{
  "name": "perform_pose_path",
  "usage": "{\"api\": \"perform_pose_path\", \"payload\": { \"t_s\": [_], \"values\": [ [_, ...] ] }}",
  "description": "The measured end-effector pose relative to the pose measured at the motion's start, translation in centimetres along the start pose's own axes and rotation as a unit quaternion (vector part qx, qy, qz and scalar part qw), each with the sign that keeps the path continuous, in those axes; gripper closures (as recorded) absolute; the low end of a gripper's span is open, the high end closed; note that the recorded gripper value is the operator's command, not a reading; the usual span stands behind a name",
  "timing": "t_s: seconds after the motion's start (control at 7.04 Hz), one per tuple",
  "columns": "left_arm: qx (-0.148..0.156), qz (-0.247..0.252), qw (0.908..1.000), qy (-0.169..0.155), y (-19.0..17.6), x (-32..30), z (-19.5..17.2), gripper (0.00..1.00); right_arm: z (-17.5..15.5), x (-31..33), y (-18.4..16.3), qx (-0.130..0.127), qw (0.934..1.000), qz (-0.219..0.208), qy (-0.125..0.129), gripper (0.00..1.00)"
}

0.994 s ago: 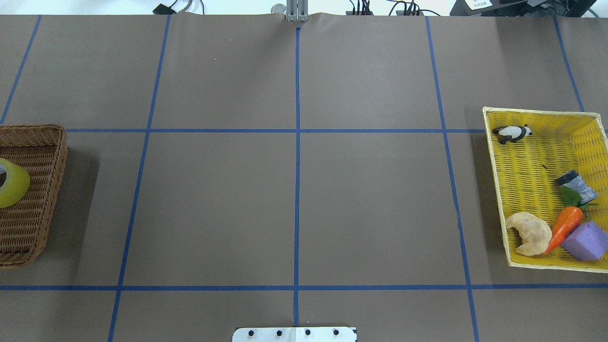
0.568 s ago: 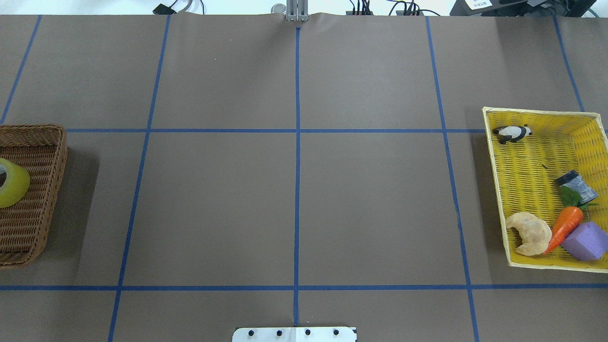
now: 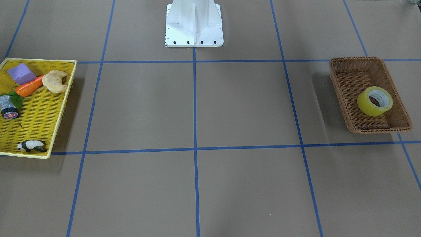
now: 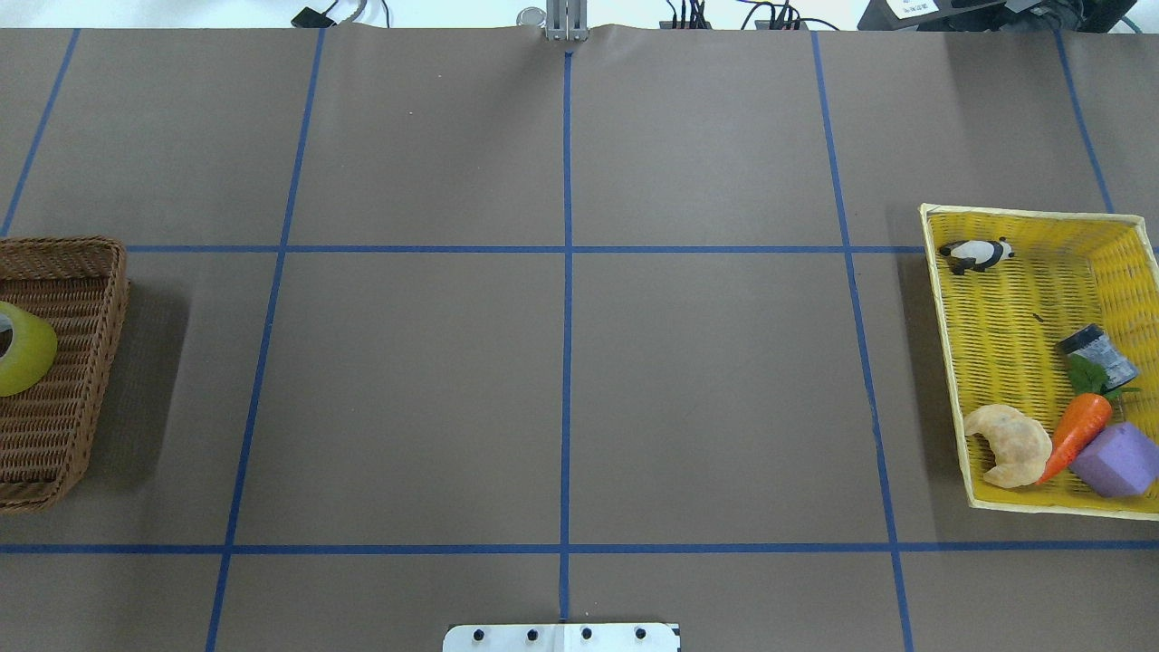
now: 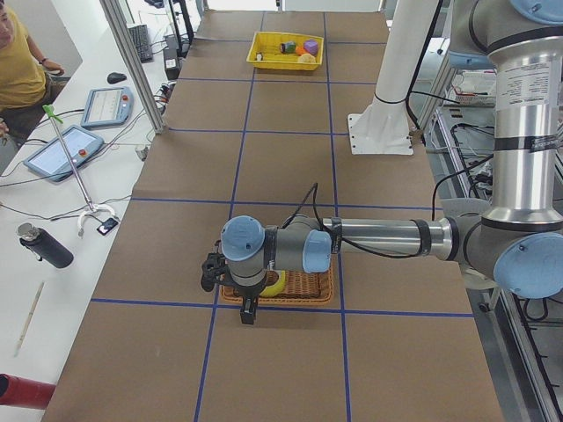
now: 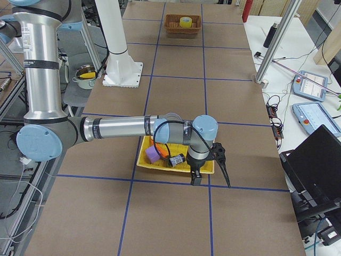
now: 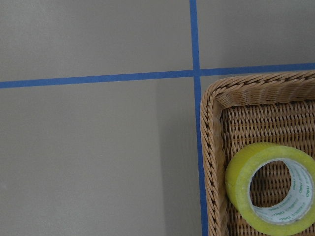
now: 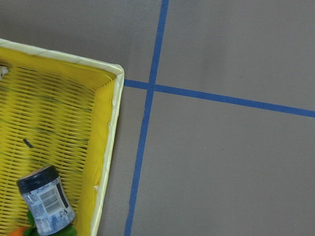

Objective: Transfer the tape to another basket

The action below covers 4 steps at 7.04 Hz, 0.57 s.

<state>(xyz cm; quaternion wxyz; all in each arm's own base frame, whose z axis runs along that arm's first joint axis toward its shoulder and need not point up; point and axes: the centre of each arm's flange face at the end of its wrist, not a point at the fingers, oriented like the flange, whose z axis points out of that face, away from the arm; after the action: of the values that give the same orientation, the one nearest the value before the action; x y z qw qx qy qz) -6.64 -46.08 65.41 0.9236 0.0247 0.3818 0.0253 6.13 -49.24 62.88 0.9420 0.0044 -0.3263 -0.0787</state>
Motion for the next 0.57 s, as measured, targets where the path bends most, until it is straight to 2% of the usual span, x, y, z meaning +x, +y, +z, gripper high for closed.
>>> {"api": "perform_pose_path", "payload": {
  "t_s": [0.57],
  "values": [
    [0.002,0.007,1.0000,-0.003,0.27,0.19,-0.16,0.01,0.06,0.04,0.03,-0.001,1.0000,0.001,0.000,0.00]
  ]
}}
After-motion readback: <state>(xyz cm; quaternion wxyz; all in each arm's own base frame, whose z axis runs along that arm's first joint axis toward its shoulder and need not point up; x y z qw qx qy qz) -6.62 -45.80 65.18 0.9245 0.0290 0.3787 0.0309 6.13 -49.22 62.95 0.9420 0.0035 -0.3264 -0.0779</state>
